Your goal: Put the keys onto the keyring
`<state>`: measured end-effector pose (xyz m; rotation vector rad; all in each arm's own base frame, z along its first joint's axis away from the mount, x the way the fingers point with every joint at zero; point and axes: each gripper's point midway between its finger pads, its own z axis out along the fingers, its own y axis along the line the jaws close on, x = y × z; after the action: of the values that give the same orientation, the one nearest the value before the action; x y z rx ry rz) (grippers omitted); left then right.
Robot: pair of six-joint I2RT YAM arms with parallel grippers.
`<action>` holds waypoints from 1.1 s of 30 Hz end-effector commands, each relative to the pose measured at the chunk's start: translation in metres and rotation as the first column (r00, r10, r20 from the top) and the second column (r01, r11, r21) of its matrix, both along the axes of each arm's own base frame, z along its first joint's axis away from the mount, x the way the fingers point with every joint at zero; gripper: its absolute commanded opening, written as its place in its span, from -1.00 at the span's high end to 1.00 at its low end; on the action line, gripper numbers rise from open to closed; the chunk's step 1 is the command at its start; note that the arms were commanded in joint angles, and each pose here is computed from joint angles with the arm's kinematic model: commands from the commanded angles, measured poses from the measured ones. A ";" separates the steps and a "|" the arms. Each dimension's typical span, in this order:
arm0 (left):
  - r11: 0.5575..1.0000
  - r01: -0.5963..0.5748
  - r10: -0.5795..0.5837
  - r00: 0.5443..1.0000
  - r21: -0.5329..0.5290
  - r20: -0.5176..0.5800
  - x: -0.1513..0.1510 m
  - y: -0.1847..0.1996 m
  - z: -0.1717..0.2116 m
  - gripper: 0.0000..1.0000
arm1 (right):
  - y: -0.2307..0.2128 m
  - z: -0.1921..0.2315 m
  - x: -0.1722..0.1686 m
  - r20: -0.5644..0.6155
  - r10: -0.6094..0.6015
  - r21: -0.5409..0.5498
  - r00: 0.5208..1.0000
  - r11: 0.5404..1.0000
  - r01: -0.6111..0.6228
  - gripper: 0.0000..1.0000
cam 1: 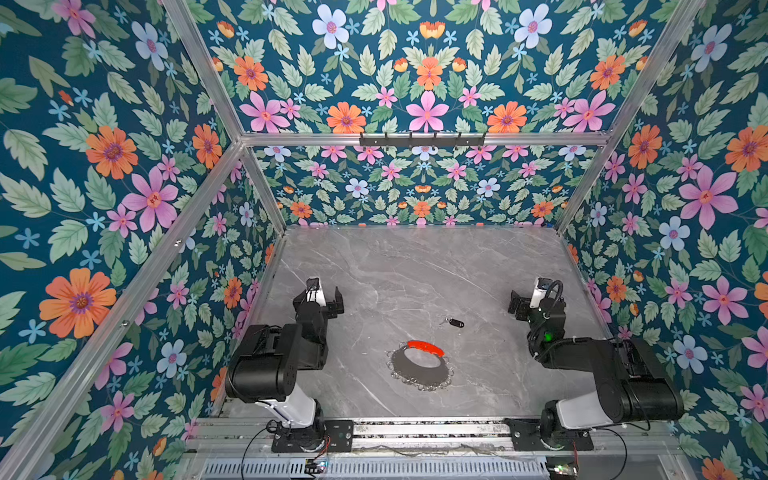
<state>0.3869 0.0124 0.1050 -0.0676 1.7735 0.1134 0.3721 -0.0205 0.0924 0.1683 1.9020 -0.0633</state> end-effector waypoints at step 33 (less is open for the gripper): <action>1.000 -0.004 0.004 1.000 0.000 0.020 0.002 0.001 0.005 -1.00 | 0.005 0.014 -0.002 0.084 -0.009 -0.057 0.996 0.998 0.014 -0.98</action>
<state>0.3869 0.0124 0.1050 -0.0676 1.7731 0.1134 0.3685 -0.0138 0.0982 0.1337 1.8524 -0.1057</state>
